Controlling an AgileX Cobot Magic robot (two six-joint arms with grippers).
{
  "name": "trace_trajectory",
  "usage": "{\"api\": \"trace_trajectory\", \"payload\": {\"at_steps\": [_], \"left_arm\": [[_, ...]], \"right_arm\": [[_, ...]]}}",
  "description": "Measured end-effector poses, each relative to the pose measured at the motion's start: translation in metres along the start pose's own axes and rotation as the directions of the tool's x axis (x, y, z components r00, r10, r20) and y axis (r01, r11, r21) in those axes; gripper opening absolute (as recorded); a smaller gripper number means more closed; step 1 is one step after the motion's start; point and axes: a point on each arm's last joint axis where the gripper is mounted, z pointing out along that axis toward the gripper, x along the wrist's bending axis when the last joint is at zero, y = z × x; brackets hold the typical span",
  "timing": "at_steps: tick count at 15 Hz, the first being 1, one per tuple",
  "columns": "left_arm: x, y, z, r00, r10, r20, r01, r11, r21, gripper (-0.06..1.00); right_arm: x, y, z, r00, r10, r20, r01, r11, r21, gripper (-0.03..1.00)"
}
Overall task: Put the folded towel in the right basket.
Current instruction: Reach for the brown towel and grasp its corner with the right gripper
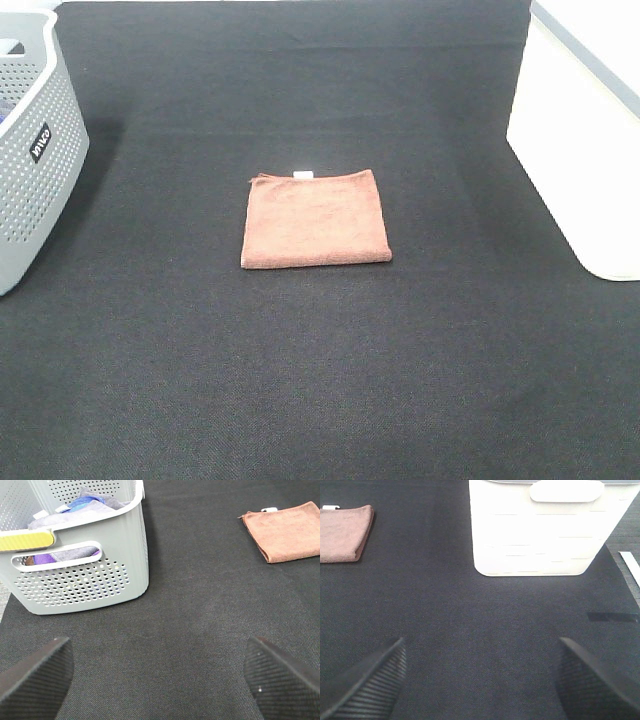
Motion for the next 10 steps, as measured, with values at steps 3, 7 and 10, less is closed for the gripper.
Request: {"api": "trace_trajectory", "payload": {"at_steps": [3, 7, 10], "left_arm": [[0.0, 0.0, 0.0, 1.0, 0.0, 0.0, 0.0, 1.0, 0.0, 0.87], [0.0, 0.0, 0.0, 1.0, 0.0, 0.0, 0.0, 1.0, 0.0, 0.87], [0.0, 0.0, 0.0, 1.0, 0.0, 0.0, 0.0, 1.0, 0.0, 0.87]], "right_arm": [[0.0, 0.0, 0.0, 1.0, 0.0, 0.0, 0.0, 1.0, 0.0, 0.76], [0.0, 0.0, 0.0, 1.0, 0.0, 0.0, 0.0, 1.0, 0.0, 0.76], [0.0, 0.0, 0.0, 1.0, 0.0, 0.0, 0.0, 1.0, 0.0, 0.76]]}}
